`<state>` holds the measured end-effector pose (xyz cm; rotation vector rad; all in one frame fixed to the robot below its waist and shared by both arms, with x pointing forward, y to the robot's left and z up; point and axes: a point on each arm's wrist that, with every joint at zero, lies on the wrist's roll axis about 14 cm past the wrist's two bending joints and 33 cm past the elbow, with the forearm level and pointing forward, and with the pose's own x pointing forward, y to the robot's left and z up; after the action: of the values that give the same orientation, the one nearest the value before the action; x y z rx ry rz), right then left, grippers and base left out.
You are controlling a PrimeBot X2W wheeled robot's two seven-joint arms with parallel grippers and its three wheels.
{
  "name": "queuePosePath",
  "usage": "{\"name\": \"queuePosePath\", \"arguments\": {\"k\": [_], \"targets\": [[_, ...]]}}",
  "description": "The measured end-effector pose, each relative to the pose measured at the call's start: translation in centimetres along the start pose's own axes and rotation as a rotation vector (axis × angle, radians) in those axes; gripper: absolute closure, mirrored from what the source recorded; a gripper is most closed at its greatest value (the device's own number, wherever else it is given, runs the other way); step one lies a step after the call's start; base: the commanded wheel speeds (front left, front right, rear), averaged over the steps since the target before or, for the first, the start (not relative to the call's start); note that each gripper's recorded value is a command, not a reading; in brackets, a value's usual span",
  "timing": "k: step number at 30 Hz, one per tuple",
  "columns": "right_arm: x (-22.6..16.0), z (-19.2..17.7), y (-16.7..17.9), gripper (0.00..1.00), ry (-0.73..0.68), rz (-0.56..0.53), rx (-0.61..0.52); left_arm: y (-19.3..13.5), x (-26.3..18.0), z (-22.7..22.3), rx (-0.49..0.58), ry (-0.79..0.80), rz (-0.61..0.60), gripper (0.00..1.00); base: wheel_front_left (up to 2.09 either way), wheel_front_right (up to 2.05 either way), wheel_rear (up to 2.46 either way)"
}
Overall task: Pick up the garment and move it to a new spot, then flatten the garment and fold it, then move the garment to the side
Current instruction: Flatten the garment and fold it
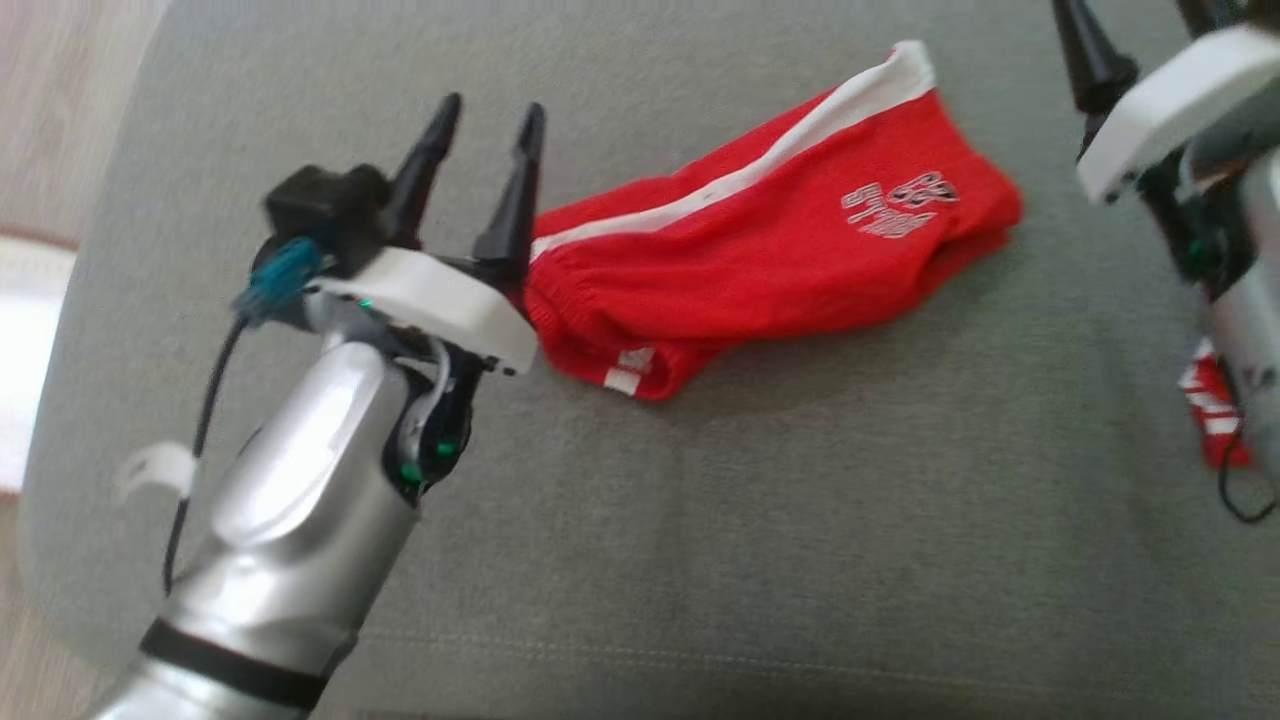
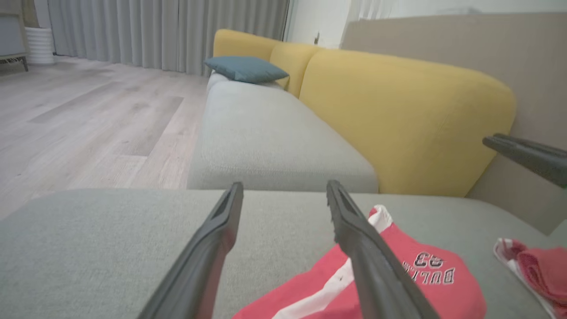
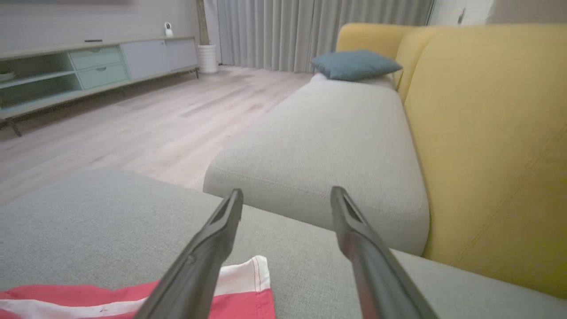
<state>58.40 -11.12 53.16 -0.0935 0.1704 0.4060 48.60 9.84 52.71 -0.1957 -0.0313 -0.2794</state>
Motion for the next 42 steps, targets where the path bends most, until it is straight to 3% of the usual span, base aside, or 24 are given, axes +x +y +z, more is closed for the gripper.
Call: {"name": "queuePosePath", "arguments": {"k": [6,12,23,31,36,42], "targets": [[-4.3,2.2,0.0,0.00,-0.184,-0.020,-0.030,-0.1,-1.2,4.1,-0.016,-0.134,0.054,0.00,0.00,0.00,0.00],[-9.2,1.7,0.0,0.00,-0.294,-0.088,0.016,-1.0,-3.4,4.6,-0.010,-0.179,0.073,0.00,0.00,0.00,0.00],[-15.8,-3.6,1.3,0.00,-0.269,-0.232,0.100,-1.9,-7.6,1.0,0.013,-0.109,0.105,0.00,0.00,0.00,0.00],[-16.2,-5.3,2.3,0.00,-0.201,-0.248,0.149,-1.7,-8.0,0.4,0.024,-0.099,0.104,0.00,0.00,0.00,0.00],[-14.8,-7.5,3.1,0.00,-0.109,-0.237,0.353,-1.3,-8.1,-0.3,0.027,-0.083,0.110,0.00,0.00,0.00,0.00],[-13.1,-12.4,3.8,0.00,0.052,-0.227,0.784,0.2,-8.5,-1.3,0.024,-0.051,0.147,0.00,0.00,0.00,0.00]]}}
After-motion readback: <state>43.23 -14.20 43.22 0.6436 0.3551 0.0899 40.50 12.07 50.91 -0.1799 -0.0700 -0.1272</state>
